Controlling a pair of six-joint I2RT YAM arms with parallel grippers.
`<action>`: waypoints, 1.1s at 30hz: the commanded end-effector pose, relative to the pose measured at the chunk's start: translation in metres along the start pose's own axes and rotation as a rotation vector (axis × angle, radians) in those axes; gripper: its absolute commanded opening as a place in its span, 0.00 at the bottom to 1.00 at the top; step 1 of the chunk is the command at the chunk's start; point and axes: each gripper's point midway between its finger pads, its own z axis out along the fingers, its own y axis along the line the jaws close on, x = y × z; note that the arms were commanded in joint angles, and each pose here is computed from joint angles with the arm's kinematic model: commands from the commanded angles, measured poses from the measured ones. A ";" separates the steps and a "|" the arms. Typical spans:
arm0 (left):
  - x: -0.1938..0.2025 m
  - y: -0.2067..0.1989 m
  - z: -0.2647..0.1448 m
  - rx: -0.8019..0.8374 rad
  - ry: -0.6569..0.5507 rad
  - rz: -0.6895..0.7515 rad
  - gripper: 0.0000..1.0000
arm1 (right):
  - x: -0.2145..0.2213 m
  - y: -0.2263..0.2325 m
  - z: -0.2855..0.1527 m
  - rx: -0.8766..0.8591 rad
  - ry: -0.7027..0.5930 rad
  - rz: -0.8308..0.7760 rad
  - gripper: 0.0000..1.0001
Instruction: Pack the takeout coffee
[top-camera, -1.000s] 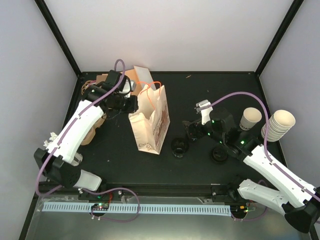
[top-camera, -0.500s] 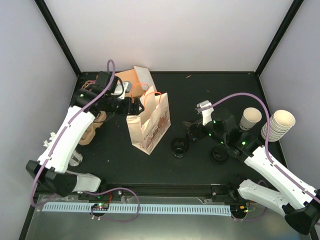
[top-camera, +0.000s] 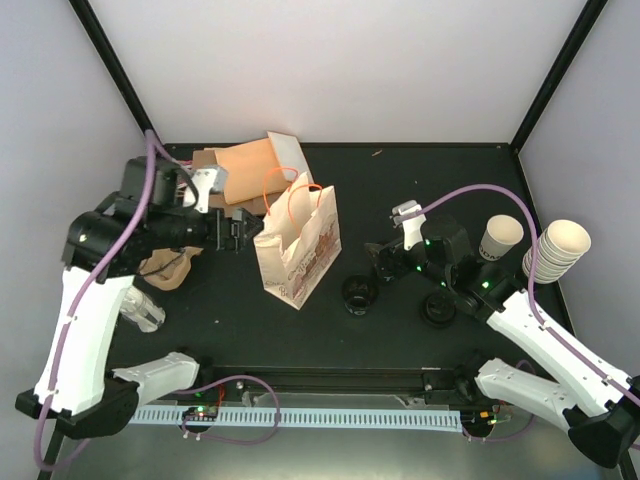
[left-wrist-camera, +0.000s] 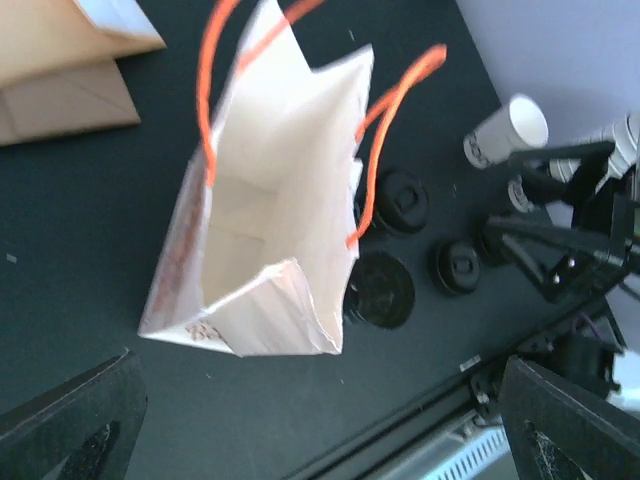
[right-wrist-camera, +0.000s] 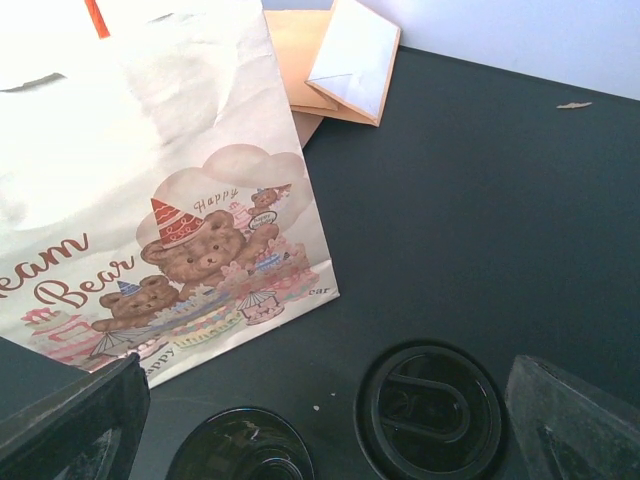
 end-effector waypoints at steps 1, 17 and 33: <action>-0.011 0.025 -0.040 -0.184 -0.120 -0.031 0.99 | -0.009 -0.002 -0.004 0.002 -0.042 0.015 1.00; -0.008 0.213 0.000 -0.545 -0.291 -0.521 0.99 | 0.004 -0.010 -0.023 0.013 -0.102 0.209 1.00; 0.022 0.335 0.074 -0.818 -0.023 -0.881 0.81 | 0.028 -0.009 -0.034 -0.028 -0.138 0.235 1.00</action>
